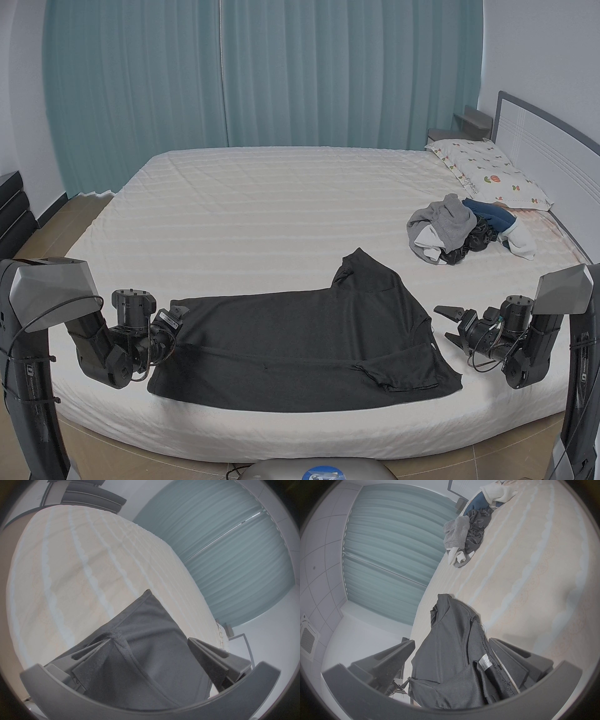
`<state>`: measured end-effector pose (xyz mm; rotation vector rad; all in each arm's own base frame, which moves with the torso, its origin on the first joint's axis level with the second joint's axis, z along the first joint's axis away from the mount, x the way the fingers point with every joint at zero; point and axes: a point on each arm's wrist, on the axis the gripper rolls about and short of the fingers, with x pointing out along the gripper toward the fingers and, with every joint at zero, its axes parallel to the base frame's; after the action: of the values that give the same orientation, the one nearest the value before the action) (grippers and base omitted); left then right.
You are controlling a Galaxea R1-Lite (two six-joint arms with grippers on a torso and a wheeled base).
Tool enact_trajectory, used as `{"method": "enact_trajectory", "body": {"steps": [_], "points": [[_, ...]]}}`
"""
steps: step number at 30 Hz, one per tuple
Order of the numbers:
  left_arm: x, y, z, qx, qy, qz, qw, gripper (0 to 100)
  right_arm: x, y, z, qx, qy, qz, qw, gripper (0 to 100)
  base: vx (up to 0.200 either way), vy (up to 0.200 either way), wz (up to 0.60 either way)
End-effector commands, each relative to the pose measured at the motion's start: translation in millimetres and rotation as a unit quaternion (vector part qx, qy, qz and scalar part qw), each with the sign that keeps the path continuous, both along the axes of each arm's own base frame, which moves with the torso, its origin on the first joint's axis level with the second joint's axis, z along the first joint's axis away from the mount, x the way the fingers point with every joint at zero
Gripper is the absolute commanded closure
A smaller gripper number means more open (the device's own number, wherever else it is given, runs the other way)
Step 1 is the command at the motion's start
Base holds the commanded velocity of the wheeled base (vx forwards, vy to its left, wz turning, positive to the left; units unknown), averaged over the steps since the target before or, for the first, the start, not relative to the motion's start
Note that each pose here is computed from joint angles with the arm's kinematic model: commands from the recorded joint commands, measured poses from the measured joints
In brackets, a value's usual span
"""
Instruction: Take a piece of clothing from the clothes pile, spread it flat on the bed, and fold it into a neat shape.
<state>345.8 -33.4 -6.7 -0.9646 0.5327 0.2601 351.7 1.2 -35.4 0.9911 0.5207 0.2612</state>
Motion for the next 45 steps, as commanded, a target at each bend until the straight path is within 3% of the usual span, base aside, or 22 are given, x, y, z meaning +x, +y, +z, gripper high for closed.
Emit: {"method": "enact_trajectory", "body": {"steps": [1, 15, 21, 30, 37, 45], "points": [[7.6, 13.1, 5.1, -0.007, -0.027, 0.021, 0.9994, 0, -0.2, 0.0, -0.6, 0.0, 0.001, 0.0, 1.0, 0, 0.0, 0.0, 0.0], [-2.6, 18.8, -1.4, -0.018, -0.007, 0.005, 0.9998, 0, -0.2, 0.0, -0.6, 0.0, 0.001, 0.0, 1.0, 0, 0.0, 0.0, 0.0], [-4.3, 27.3, -3.6, -0.012, -0.002, -0.05, 0.9987, 0, -0.3, 0.5, -1.1, -0.002, 0.001, 0.002, 1.0, 0, 0.0, 0.0, 0.0], [-8.8, 38.1, -15.3, -0.007, 0.019, -0.04, 0.999, 0, -2.6, 0.4, 0.3, -0.01, -0.001, 0.0, 0.9999, 0, 0.0, 0.0, 0.0], [-13.2, 48.0, -13.2, -0.012, 0.017, -0.028, 0.9994, 0, -13.6, 25.0, 17.5, -0.024, -0.03, 0.04, 0.9985, 0, 0.0, 0.0, 0.0], [-15.2, 46.9, -15.6, -0.01, 0.019, -0.031, 0.9993, 0, -16.7, 34.7, 0.7, -0.074, -0.03, 0.073, 0.9942, 0, 0.0, 0.0, 0.0]]}}
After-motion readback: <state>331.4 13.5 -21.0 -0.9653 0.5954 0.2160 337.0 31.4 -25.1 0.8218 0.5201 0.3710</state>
